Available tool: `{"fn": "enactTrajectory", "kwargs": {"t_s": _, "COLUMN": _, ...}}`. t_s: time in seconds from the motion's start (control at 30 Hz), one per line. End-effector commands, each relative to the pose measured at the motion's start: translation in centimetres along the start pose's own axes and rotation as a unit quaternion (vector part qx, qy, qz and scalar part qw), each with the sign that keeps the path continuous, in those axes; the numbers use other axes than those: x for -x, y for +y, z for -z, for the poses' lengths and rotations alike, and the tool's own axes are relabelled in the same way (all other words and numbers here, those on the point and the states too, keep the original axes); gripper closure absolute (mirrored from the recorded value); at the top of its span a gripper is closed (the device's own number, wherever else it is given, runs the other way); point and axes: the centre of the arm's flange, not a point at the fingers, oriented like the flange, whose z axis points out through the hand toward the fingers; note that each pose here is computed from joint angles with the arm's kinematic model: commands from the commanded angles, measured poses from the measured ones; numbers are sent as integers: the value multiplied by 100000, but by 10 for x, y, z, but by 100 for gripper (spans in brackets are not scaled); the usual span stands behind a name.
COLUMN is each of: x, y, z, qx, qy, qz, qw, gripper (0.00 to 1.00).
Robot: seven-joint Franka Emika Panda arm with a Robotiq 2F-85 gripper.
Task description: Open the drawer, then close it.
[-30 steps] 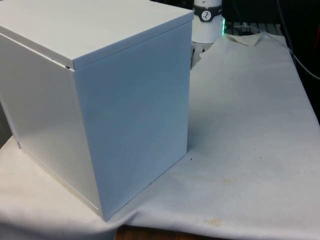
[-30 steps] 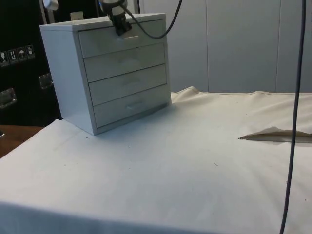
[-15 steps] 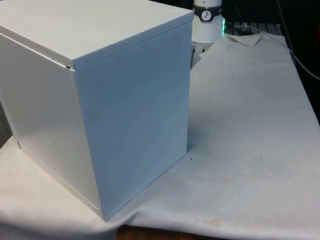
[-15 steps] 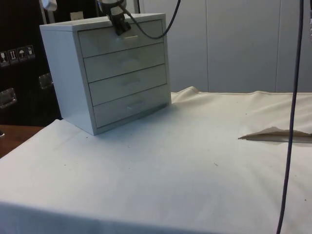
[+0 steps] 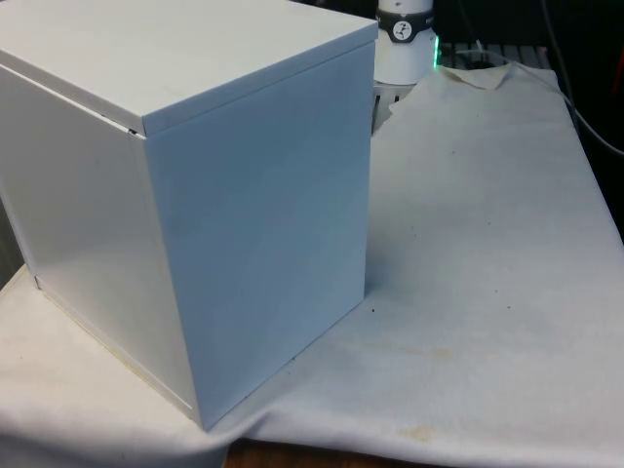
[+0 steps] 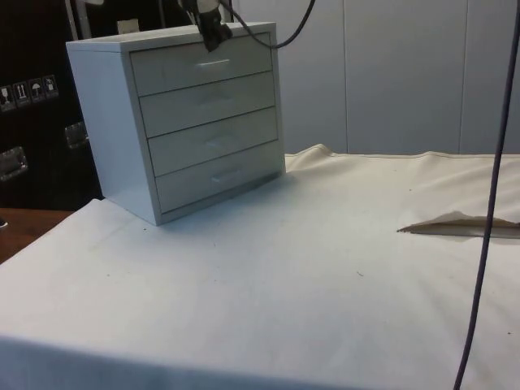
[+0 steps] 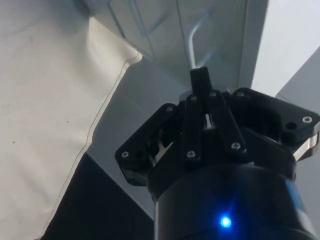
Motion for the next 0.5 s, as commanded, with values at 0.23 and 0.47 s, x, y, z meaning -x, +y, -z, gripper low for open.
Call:
{"fn": "enactTrajectory", "kwargs": {"t_s": 0.23, "x": 9, "y": -8, "z": 15, "qx": -144, "qy": -21, "qz": 749, "qw": 99997, "gripper": 100}}
{"fn": "enactTrajectory", "kwargs": {"t_s": 0.47, "x": 20, "y": -17, "z": 32, "qx": -859, "qy": -182, "qz": 1470, "qw": 99985, "gripper": 100}}
